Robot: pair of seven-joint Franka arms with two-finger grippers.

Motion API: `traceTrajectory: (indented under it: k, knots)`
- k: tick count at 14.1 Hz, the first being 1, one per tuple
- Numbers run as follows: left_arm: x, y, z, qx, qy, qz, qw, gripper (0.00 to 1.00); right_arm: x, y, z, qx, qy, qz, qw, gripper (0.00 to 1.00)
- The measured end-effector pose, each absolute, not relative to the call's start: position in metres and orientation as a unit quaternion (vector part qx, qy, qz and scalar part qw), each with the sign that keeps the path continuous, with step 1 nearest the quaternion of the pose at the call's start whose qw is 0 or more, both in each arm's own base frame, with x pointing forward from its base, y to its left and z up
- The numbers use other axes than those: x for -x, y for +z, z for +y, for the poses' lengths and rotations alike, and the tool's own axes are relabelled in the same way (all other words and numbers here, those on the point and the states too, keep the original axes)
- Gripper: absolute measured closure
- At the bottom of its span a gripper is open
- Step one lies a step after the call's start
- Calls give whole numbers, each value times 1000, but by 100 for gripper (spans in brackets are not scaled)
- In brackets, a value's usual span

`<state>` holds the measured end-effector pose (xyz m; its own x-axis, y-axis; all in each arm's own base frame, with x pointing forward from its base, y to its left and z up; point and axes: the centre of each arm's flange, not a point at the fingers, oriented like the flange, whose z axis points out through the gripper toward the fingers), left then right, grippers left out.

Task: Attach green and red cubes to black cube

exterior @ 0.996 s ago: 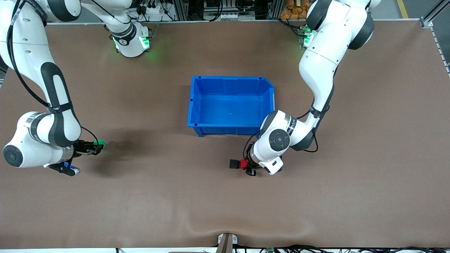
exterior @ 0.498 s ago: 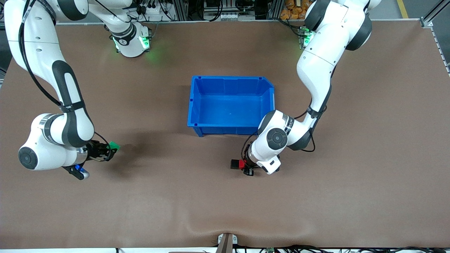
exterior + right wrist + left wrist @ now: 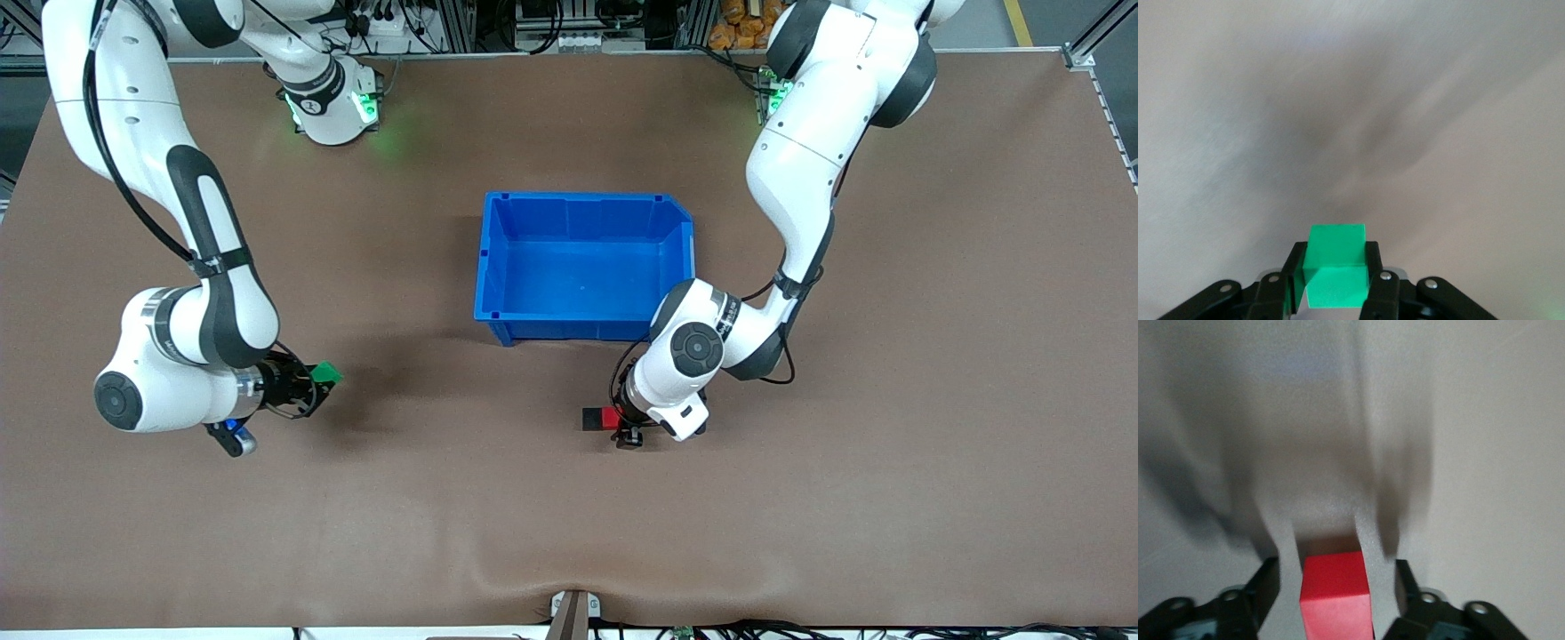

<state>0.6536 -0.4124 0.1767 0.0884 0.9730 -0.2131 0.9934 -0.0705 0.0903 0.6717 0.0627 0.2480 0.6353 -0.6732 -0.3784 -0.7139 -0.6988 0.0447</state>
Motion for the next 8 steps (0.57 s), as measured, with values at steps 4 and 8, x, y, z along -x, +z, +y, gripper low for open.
traceTrajectory:
  k: [4, 8]
  knots:
    - [-664, 202, -413, -731, -35, 670, 125, 0, -678, 251, 79, 880, 187, 431, 66, 60]
    - [-678, 275, -402, -743, 8, 655, 136, 0, -687, 253, 114, 859, 156, 482, 73, 60]
